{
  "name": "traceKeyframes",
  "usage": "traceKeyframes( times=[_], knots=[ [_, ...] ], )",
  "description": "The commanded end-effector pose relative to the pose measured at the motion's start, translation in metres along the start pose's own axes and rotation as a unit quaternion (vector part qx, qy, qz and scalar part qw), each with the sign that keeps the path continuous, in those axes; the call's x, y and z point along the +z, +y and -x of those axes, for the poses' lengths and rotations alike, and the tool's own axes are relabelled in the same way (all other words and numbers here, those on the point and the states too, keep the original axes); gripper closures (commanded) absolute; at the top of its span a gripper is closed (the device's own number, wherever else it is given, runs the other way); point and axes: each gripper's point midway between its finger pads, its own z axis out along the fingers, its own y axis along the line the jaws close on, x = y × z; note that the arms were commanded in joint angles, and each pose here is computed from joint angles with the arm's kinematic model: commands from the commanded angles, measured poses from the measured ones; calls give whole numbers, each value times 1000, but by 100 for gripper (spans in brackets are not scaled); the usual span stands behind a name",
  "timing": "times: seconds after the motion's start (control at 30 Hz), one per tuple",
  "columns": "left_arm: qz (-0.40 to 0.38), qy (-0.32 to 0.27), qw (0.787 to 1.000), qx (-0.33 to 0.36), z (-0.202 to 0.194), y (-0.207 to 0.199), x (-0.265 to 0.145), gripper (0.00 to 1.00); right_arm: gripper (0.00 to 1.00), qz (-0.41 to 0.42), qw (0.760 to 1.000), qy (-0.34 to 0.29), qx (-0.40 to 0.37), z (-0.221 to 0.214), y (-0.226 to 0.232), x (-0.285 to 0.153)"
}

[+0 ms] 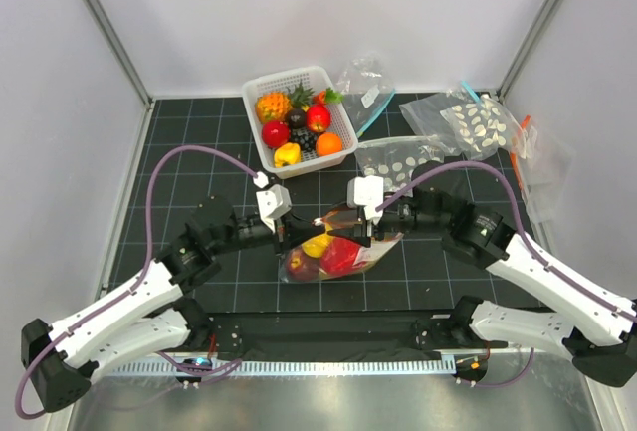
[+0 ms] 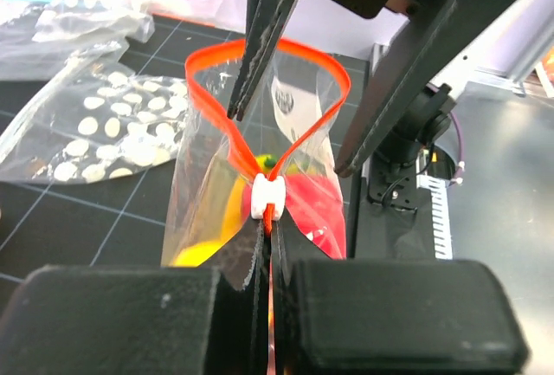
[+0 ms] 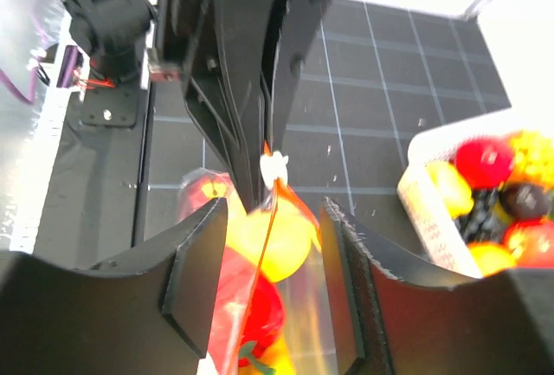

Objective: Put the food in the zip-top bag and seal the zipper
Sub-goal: Zip the zipper food storage bag at the center of the board.

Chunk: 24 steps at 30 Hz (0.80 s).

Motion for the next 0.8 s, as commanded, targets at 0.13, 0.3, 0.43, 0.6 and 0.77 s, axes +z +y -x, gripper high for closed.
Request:
traceKeyframes(
  times=[0.13, 0.3, 0.43, 0.6, 0.77],
  knots=[
    [-40, -26, 998, 28, 31, -15, 0, 100, 49, 44, 999, -16, -21, 25, 4, 6],
    [-45, -21, 998, 28, 33, -16, -1, 100, 53, 45, 999, -13, -16, 24, 1, 11],
    [-37, -18, 999, 28, 32, -14, -1, 100, 55, 50, 999, -11, -12, 23, 2, 14],
    [-37, -15, 999, 27, 31, -13, -1, 100, 60, 51, 999, -13, -11, 24, 3, 17],
    [-34, -11, 999, 29, 31, -12, 0, 100, 63, 50, 999, -11, -8, 23, 2, 19]
  ],
)
